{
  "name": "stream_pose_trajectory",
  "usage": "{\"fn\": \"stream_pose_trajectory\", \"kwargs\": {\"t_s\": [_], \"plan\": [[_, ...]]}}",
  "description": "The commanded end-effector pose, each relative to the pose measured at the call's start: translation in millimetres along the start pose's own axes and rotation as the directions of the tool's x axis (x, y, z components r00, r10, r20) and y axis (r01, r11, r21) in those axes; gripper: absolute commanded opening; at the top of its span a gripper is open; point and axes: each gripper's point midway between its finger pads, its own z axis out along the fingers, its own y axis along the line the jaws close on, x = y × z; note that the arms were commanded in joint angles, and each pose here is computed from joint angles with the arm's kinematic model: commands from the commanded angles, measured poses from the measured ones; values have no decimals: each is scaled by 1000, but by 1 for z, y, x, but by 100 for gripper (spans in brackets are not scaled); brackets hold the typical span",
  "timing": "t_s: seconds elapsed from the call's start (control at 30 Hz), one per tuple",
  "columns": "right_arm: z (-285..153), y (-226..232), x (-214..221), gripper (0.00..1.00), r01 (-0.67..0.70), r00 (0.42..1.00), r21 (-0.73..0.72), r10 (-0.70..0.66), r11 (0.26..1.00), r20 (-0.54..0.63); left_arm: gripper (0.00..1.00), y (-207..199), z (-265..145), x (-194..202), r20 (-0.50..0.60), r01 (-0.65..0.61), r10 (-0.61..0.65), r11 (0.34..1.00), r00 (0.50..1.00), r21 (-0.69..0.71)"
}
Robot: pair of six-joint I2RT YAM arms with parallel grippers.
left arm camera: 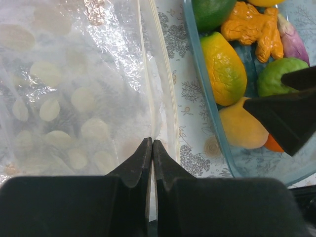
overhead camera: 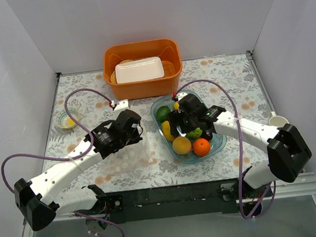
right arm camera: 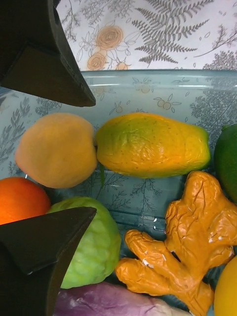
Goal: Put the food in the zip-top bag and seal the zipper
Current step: Pick up the fake fruit from the bin.
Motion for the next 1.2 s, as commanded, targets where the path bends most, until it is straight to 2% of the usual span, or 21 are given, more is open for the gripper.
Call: {"fn": "stream_pose_trajectory", "kwargs": {"t_s": [0.0,0.2,0.43,0.53,0.57,0.67,0.7,0.73,0.8,1.03,1.17], "plan": [[9,10,-21,89,58,998,-82,-58,995,3,0,-17,-2,2,-13,-48,50,993,999,108],[37,9,-23,89,46,998,-114,-51,992,-40,0,-19,-1,5,-25,-66,70,990,997,120],[58,18,-11,81,24,993,-194,-46,981,-112,0,-19,0,8,-36,-68,73,990,997,127],[60,20,-7,68,14,992,-208,-40,978,-119,0,-18,-1,9,-35,-59,64,990,997,128],[61,19,-6,67,14,992,-208,-40,978,-119,0,-18,-1,9,-34,-57,62,990,998,130],[62,19,-4,53,9,991,-212,-37,977,-126,0,-18,-1,10,-36,-53,58,990,998,132],[61,19,-6,47,10,992,-214,-36,977,-121,0,-18,-1,10,-36,-53,58,990,998,130],[57,20,-9,34,13,993,-217,-37,976,-108,0,-18,-1,9,-34,-53,58,990,998,131],[52,21,-15,26,12,996,-218,-30,976,-81,0,-18,-1,9,-33,-54,59,991,998,126],[-2,29,-56,24,-1,995,-222,22,975,95,0,-15,0,5,-20,-47,50,993,999,106],[-31,47,-67,24,-41,983,-312,94,949,157,0,-17,1,4,-14,-39,41,994,999,105]]}}
